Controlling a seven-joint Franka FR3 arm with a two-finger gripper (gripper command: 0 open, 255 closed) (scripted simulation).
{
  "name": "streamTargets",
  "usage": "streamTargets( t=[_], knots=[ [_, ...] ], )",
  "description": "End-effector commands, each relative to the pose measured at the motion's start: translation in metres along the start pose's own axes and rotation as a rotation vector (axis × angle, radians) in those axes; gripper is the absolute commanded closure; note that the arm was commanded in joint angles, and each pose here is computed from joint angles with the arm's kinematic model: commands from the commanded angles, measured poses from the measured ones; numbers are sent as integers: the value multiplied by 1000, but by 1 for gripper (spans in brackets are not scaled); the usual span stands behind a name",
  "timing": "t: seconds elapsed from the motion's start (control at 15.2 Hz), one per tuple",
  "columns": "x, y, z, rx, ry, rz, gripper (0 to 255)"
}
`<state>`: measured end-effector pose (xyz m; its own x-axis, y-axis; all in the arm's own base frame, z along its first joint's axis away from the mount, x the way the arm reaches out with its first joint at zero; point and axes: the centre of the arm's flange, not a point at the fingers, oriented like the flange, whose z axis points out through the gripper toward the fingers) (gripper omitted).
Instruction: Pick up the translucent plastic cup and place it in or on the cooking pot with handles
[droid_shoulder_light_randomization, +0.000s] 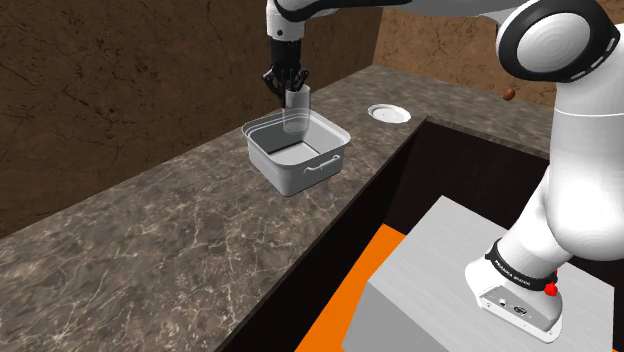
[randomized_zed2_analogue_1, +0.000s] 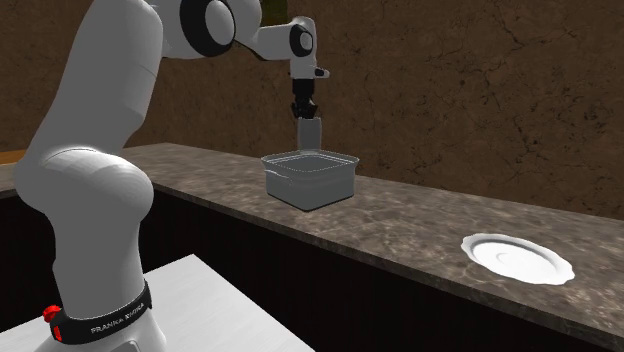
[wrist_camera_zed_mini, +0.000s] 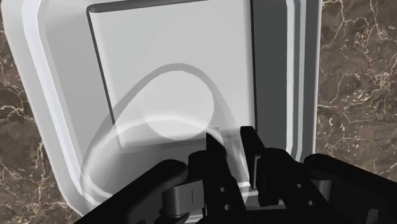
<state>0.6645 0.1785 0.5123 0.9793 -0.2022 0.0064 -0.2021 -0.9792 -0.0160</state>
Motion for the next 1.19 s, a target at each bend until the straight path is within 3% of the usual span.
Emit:
streamTargets(
  t=[0.0, 0.2, 0.26, 0.59, 0.86, 1.12],
  knots=[
    [0, 0, 0, 0, 1, 0, 255],
    [0, 0, 0, 0, 1, 0, 255],
    [0, 0, 0, 0, 1, 0, 0],
    [0, 0, 0, 0, 1, 0, 0],
    [0, 0, -50, 0, 1, 0, 0],
    [0, 0, -50, 0, 1, 0, 0]
  ],
)
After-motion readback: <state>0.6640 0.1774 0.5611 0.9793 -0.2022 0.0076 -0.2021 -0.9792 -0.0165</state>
